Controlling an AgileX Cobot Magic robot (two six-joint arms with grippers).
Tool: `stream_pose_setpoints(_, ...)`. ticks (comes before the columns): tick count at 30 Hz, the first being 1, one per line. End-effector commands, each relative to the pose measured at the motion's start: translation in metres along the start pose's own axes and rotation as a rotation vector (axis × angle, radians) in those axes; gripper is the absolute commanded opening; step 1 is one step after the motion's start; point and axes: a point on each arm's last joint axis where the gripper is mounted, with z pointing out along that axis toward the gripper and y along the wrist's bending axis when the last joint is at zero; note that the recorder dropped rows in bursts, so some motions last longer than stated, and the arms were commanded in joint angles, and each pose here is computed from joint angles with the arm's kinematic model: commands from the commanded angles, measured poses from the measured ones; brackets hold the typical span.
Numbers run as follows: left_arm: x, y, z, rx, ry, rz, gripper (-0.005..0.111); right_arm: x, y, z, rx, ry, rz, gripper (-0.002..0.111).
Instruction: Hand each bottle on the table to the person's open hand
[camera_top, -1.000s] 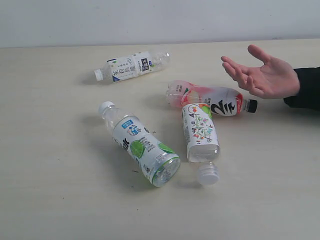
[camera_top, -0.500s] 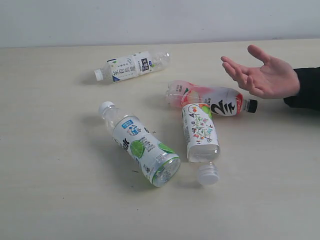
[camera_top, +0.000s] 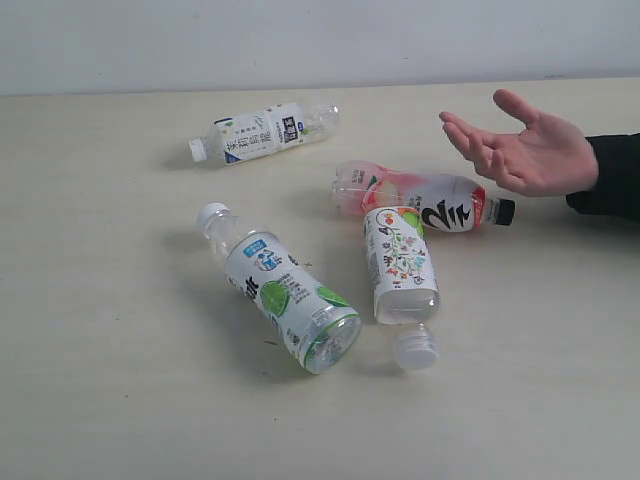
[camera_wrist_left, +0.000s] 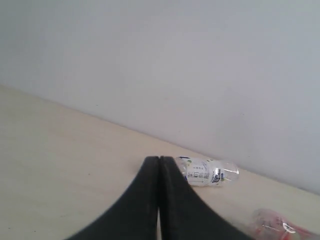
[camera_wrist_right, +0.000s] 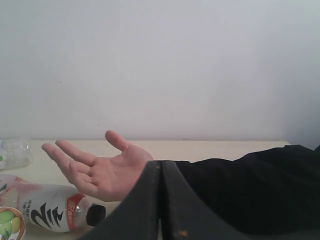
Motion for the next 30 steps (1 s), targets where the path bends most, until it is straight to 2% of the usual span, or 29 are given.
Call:
stream_pose_setpoints(1,-0.006,-0.003,-0.001,0.032,-0.065,-0.055,0.0,0.001,0.0,0.0,0.006,-0.003,-0.003,0.0)
stream_pose_setpoints(6,-0.02,-0.009,-0.003,0.112,-0.215,-0.111,0.0,0.001,0.0,0.0,0.006,-0.003,-0.003,0.0)
stream_pose_setpoints(10,-0.046,-0.02,-0.012,0.277,-0.497,-0.209,0.0,0.001,0.0,0.0,0.006,-0.003,-0.005,0.0)
stream_pose_setpoints(13,-0.069,-0.029,-0.002,0.265,-0.475,-0.223,0.0,0.001,0.0,0.0,0.006,-0.003,-0.005,0.0)
stream_pose_setpoints(15,-0.088,-0.039,0.01,0.244,-0.422,-0.16,0.0,0.001,0.0,0.0,0.006,-0.003,-0.005,0.0)
stream_pose_setpoints(18,-0.113,-0.058,0.036,0.225,-0.282,0.032,0.0,0.001,0.0,0.0,0.006,-0.003,-0.005,0.0)
stream_pose_setpoints(19,-0.124,-0.064,0.045,0.217,-0.234,0.052,0.0,0.001,0.0,0.0,0.006,-0.003,-0.007,0.0)
stream_pose_setpoints(23,-0.147,-0.075,0.082,0.174,-0.113,0.217,0.0,0.001,0.0,0.0,0.006,-0.003,-0.007,0.0)
stream_pose_setpoints(26,-0.158,-0.077,0.11,0.112,-0.054,0.351,0.0,0.001,0.0,0.0,0.006,-0.003,-0.007,0.0)
stream_pose_setpoints(28,-0.165,-0.079,0.124,0.101,-0.044,0.49,0.0,0.001,0.0,0.0,0.006,-0.003,-0.007,0.0)
stream_pose_setpoints(30,-0.165,-0.08,0.141,0.108,-0.013,0.697,0.0,0.001,0.0,0.0,0.006,-0.003,-0.007,0.0)
